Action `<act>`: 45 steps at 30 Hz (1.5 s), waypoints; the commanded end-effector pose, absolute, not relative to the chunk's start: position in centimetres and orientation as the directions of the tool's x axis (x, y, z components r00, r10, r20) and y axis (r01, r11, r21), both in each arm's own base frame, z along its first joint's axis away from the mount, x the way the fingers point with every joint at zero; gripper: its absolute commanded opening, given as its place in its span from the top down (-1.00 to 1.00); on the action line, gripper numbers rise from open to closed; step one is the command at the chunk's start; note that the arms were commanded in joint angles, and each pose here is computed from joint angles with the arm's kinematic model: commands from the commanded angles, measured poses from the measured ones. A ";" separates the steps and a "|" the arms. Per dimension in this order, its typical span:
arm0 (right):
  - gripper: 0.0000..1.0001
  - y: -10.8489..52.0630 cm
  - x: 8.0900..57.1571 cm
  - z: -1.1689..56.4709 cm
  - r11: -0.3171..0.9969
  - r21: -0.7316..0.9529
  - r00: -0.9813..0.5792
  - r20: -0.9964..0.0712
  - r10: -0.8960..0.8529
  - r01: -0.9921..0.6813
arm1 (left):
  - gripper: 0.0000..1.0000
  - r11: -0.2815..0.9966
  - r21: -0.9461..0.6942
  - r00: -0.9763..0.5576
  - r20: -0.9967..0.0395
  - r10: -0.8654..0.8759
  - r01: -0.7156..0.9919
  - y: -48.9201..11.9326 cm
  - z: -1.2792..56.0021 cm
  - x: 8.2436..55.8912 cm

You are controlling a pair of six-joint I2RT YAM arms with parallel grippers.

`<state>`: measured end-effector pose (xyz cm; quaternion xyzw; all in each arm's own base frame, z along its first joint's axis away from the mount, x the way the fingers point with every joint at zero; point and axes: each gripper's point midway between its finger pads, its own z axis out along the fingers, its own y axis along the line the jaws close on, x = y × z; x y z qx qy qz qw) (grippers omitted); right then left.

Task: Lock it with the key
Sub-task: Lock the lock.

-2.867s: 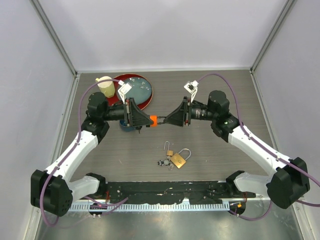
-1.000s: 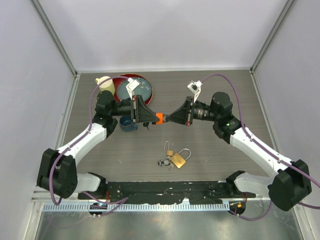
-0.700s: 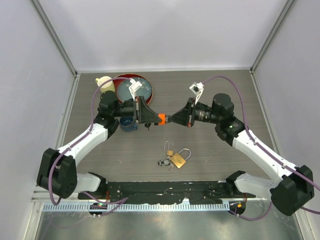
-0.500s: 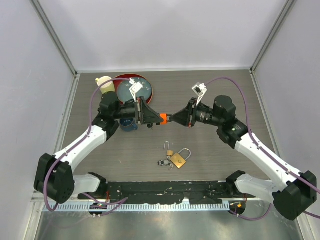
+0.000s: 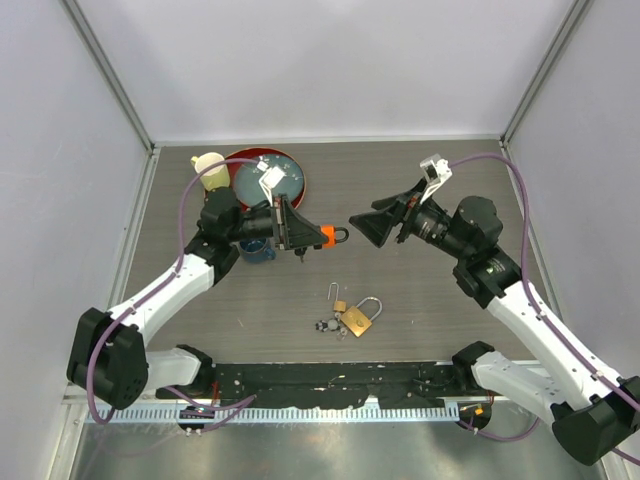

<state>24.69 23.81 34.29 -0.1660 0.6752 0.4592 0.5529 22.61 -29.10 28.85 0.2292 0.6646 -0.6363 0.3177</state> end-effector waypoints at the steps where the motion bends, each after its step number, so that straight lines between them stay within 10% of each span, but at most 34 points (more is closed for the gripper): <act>1: -1.00 23.3 25.2 36.6 0.510 0.441 -0.300 -0.892 0.337 -0.739 | 1.00 0.048 -0.635 -0.620 -0.765 -0.172 0.771 -29.0 31.9 22.4; 22: -0.60 28.6 23.8 38.5 0.131 0.589 -0.452 -0.727 0.518 -0.797 | 1.00 -0.044 -0.460 -0.409 -0.737 -0.539 0.887 -27.5 38.7 21.4; 40: 0.85 29.9 22.6 40.8 0.003 0.578 -0.481 -0.681 0.552 -0.816 | 1.00 -0.075 -0.455 -0.419 -0.728 -0.543 0.887 -27.5 39.1 21.1; 45: 0.97 30.0 23.0 40.3 0.048 0.581 -0.471 -0.703 0.533 -0.812 | 0.90 -0.058 -0.462 -0.421 -0.740 -0.524 0.885 -27.7 38.6 21.3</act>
